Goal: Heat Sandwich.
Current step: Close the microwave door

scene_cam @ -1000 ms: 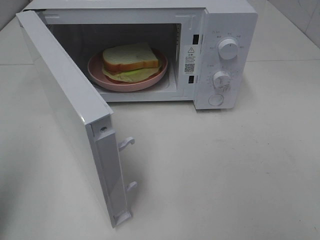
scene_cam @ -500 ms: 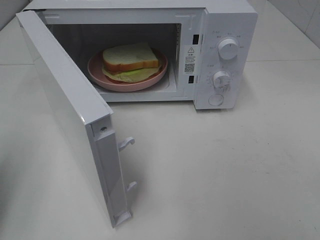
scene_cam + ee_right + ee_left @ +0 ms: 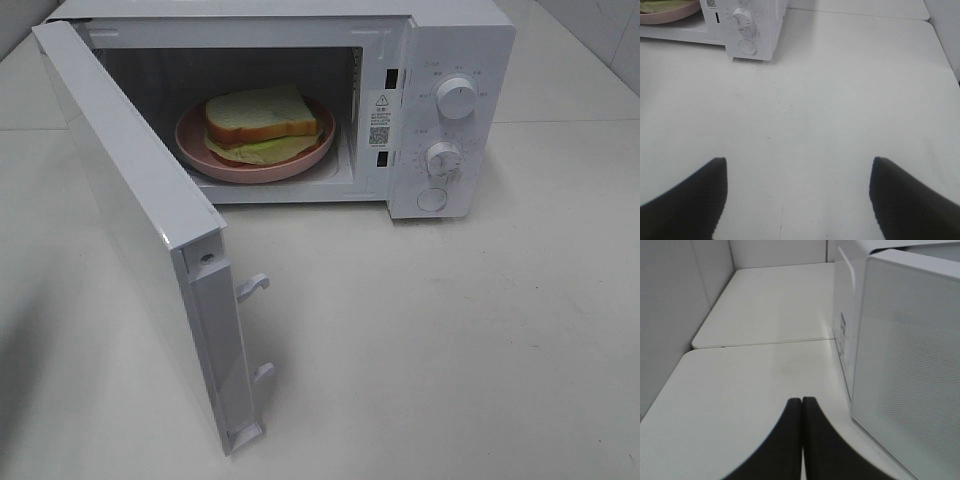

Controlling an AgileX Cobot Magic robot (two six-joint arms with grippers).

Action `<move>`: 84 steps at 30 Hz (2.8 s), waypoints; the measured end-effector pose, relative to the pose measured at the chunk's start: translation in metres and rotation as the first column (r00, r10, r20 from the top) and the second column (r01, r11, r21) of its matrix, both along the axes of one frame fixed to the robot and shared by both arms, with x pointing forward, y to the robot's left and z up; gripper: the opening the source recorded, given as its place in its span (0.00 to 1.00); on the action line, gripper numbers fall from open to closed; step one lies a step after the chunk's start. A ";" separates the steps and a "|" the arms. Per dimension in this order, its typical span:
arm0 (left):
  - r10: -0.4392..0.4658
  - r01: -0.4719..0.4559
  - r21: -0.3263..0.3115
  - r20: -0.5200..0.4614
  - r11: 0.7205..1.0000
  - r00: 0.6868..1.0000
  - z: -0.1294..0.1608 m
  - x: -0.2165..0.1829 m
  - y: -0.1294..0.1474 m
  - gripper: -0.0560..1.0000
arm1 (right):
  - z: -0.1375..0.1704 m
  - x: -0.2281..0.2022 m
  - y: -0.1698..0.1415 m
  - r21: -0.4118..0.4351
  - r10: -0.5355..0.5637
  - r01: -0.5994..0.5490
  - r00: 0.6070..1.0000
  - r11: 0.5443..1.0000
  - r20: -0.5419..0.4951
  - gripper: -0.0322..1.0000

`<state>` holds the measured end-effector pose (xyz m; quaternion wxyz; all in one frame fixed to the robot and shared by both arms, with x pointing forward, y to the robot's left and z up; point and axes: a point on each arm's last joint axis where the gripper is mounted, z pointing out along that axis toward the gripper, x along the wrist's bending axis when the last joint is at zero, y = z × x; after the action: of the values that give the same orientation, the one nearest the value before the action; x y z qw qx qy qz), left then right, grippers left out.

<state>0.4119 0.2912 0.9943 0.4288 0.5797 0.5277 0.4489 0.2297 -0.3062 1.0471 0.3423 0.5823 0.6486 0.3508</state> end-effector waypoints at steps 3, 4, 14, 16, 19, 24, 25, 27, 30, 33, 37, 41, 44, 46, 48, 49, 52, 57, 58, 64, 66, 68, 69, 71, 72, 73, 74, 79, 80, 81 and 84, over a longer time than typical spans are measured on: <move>-0.053 0.053 0.023 0.001 0.998 0.999 -0.007 0.008 -0.010 0.05 | 0.000 0.000 0.000 0.000 0.000 0.000 1.000 1.000 0.000 0.77; -0.053 0.053 0.023 0.001 0.998 0.999 -0.007 0.008 -0.010 0.05 | 0.000 0.000 0.000 0.000 0.000 0.000 1.000 1.000 0.000 0.77; -0.181 0.181 -0.009 0.004 0.983 0.984 -0.032 0.028 -0.040 0.05 | 0.000 0.000 0.000 0.000 0.000 0.000 1.000 1.000 0.000 0.77; -0.200 0.200 -0.018 -0.016 0.980 0.980 -0.039 0.030 -0.044 0.05 | 0.000 0.000 0.000 0.000 0.000 0.000 1.000 1.000 0.000 0.77; -0.234 0.233 -0.029 -0.028 0.972 0.972 -0.042 0.037 -0.049 0.05 | 0.000 0.000 0.000 0.000 0.000 0.000 1.000 1.000 0.000 0.77; -0.303 0.303 -0.038 -0.014 0.952 0.953 -0.039 0.050 -0.060 0.05 | 0.000 0.000 0.000 0.000 0.000 0.000 1.000 1.000 0.000 0.77; -0.315 0.314 -0.041 -0.015 0.948 0.949 -0.039 0.052 -0.062 0.05 | 0.000 0.000 0.000 0.000 0.000 0.000 1.000 1.000 0.000 0.77; -0.329 0.327 -0.053 -0.020 0.943 0.944 -0.040 0.056 -0.064 0.05 | 0.000 0.000 0.000 0.000 0.000 0.000 1.000 1.000 0.000 0.77; -0.338 0.335 -0.089 -0.020 0.938 0.941 -0.040 0.061 -0.069 0.05 | 0.000 0.000 0.000 0.000 0.000 0.000 1.000 1.000 0.000 0.77; -0.358 0.355 -0.092 -0.016 0.930 0.934 -0.039 0.061 -0.075 0.05 | 0.000 0.000 0.000 0.000 0.000 0.000 1.000 1.000 0.000 0.77; -0.379 0.374 -0.095 -0.028 0.922 0.925 -0.042 0.061 -0.088 0.05 | 0.000 0.000 0.000 0.000 0.000 0.000 1.000 1.000 0.000 0.77; -0.417 0.414 -0.081 -0.026 0.907 0.909 -0.046 0.060 -0.112 0.05 | 0.000 0.000 0.000 0.000 0.000 0.000 1.000 1.000 0.000 0.77; -0.426 0.423 -0.075 -0.026 0.903 0.904 -0.048 0.060 -0.121 0.05 | 0.000 0.000 0.000 0.000 0.000 0.000 1.000 1.000 0.000 0.77; -0.430 0.428 -0.061 -0.024 0.902 0.903 -0.049 0.064 -0.133 0.05 | 0.000 0.000 0.000 0.000 0.000 0.000 1.000 1.000 0.000 0.77; -0.434 0.432 -0.057 -0.023 0.900 0.901 -0.049 0.065 -0.138 0.05 | 0.000 0.000 0.000 0.000 0.000 0.000 1.000 1.000 0.000 0.77; -0.442 0.440 -0.057 -0.019 0.896 0.897 -0.049 0.067 -0.146 0.05 | 0.000 0.000 0.000 0.000 0.000 0.000 1.000 1.000 0.000 0.77; -0.450 0.449 -0.055 -0.012 0.892 0.893 -0.049 0.070 -0.154 0.05 | 0.000 0.000 0.000 0.000 0.000 0.000 1.000 1.000 0.000 0.77; -0.453 0.453 -0.058 0.025 0.890 0.891 -0.043 0.083 -0.178 0.05 | 0.000 0.000 0.000 0.000 0.000 0.000 1.000 1.000 0.000 0.77; -0.449 0.450 -0.061 0.031 0.891 0.893 -0.042 0.086 -0.182 0.05 | 0.000 0.000 0.000 0.000 0.000 0.000 1.000 1.000 0.000 0.77; -0.432 0.435 -0.089 0.052 0.896 0.901 -0.039 0.101 -0.198 0.05 | 0.000 0.000 0.000 0.000 0.000 0.000 1.000 1.000 0.000 0.77; -0.424 0.427 -0.104 0.052 0.898 0.904 -0.037 0.110 -0.206 0.05 | 0.000 0.000 0.000 0.000 0.000 0.000 1.000 1.000 0.000 0.77; -0.423 0.426 -0.110 0.051 0.898 0.905 -0.037 0.116 -0.211 0.05 | 0.000 0.000 0.000 0.000 0.000 0.000 1.000 1.000 0.000 0.77; -0.423 0.426 -0.110 0.051 0.898 0.905 -0.037 0.116 -0.211 0.05 | 0.000 0.000 0.000 0.000 0.000 0.000 1.000 1.000 0.000 0.77; -0.425 0.428 -0.116 0.055 0.896 0.904 -0.036 0.125 -0.219 0.05 | 0.000 0.000 0.000 0.000 0.000 0.000 1.000 1.000 0.000 0.77; -0.425 0.428 -0.118 0.056 0.896 0.904 -0.036 0.128 -0.221 0.05 | 0.000 0.000 0.000 0.000 0.000 0.000 1.000 1.000 0.000 0.77; -0.425 0.428 -0.118 0.056 0.896 0.904 -0.036 0.128 -0.221 0.05 | 0.000 0.000 0.000 0.000 0.000 0.000 1.000 1.000 0.000 0.77; -0.427 0.431 -0.122 0.053 0.894 0.903 -0.036 0.133 -0.227 0.05 | 0.000 0.000 0.000 0.000 0.000 0.000 1.000 1.000 0.000 0.77; -0.447 0.453 -0.125 0.072 0.883 0.892 -0.037 0.140 -0.244 0.05 | 0.000 0.000 0.000 0.000 0.000 0.000 1.000 1.000 0.000 0.77; -0.449 0.455 -0.125 0.074 0.882 0.890 -0.038 0.141 -0.247 0.05 | 0.000 0.000 0.000 0.000 0.000 0.000 1.000 1.000 0.000 0.77; -0.453 0.460 -0.127 0.078 0.879 0.888 -0.037 0.142 -0.250 0.05 | 0.000 0.000 0.000 0.000 0.000 0.000 1.000 1.000 0.000 0.77; -0.460 0.466 -0.127 0.072 0.876 0.885 -0.040 0.144 -0.256 0.05 | 0.000 0.000 0.000 0.000 0.000 0.000 1.000 1.000 0.000 0.77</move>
<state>0.5559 0.0355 0.9540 0.5738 0.6485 0.3955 0.3061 0.2297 -0.3062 1.0471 0.3423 0.5823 0.6486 0.3508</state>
